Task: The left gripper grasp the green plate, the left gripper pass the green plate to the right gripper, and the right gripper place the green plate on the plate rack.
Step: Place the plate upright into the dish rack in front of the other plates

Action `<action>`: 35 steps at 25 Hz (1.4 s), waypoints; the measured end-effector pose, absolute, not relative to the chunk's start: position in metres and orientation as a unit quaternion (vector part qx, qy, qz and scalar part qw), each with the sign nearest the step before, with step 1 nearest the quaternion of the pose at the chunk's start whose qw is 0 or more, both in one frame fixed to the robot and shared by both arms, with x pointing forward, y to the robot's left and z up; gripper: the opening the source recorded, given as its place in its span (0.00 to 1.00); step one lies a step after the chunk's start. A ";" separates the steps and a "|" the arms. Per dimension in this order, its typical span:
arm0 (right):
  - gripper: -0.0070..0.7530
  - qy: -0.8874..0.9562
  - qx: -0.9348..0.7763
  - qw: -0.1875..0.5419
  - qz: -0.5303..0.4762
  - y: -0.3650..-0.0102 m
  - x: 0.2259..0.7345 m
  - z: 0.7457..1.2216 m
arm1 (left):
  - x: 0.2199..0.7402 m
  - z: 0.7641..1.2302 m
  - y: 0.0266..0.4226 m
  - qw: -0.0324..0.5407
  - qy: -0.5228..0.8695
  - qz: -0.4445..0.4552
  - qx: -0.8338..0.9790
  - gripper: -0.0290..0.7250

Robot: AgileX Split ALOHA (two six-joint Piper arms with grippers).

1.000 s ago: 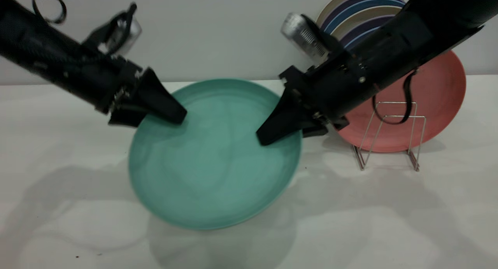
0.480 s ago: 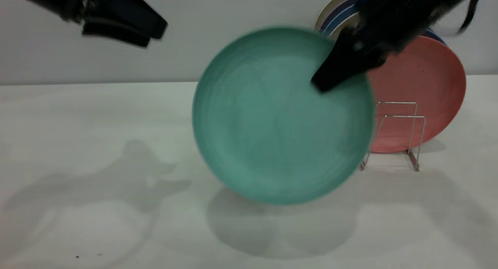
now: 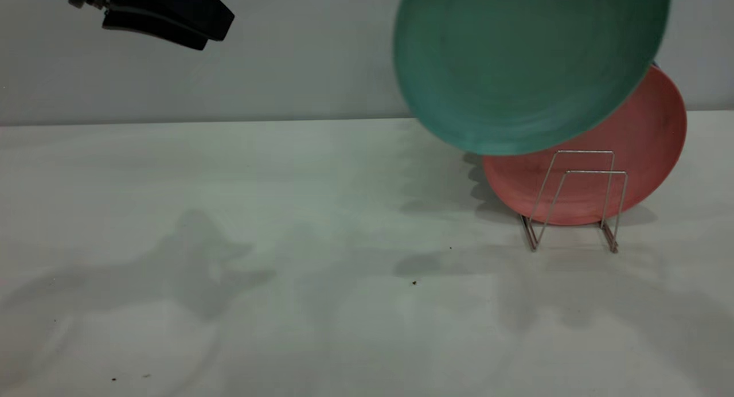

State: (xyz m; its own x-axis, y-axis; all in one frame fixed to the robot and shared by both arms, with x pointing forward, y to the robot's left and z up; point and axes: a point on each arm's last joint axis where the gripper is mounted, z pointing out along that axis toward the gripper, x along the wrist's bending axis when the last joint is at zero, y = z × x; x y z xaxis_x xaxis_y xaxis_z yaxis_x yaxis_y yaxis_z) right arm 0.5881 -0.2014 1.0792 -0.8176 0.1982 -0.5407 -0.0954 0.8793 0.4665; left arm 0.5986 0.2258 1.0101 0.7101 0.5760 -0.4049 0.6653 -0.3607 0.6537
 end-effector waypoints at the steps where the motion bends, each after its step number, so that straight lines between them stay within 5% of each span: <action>1: 0.13 0.923 0.033 0.301 0.236 -0.208 0.591 1.077 | 0.599 1.010 0.226 0.421 0.377 -0.053 0.823 0.80; 9: 0.13 0.908 0.120 0.323 0.237 -0.257 0.614 1.063 | 0.598 1.010 0.226 0.420 0.376 -0.053 0.824 0.80; 35: 0.13 0.919 0.098 0.297 0.238 -0.257 0.631 1.028 | 0.598 1.010 0.226 0.419 0.376 -0.054 0.825 0.80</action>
State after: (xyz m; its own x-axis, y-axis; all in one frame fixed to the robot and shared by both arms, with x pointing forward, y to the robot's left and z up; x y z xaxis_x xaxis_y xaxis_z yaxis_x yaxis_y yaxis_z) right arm 0.6307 -0.2575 1.0277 -0.8037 0.3225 -0.5001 0.0392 0.8672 0.4963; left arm 0.5983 0.2260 1.0097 0.7113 0.5756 -0.4034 0.6653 -0.3661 0.6506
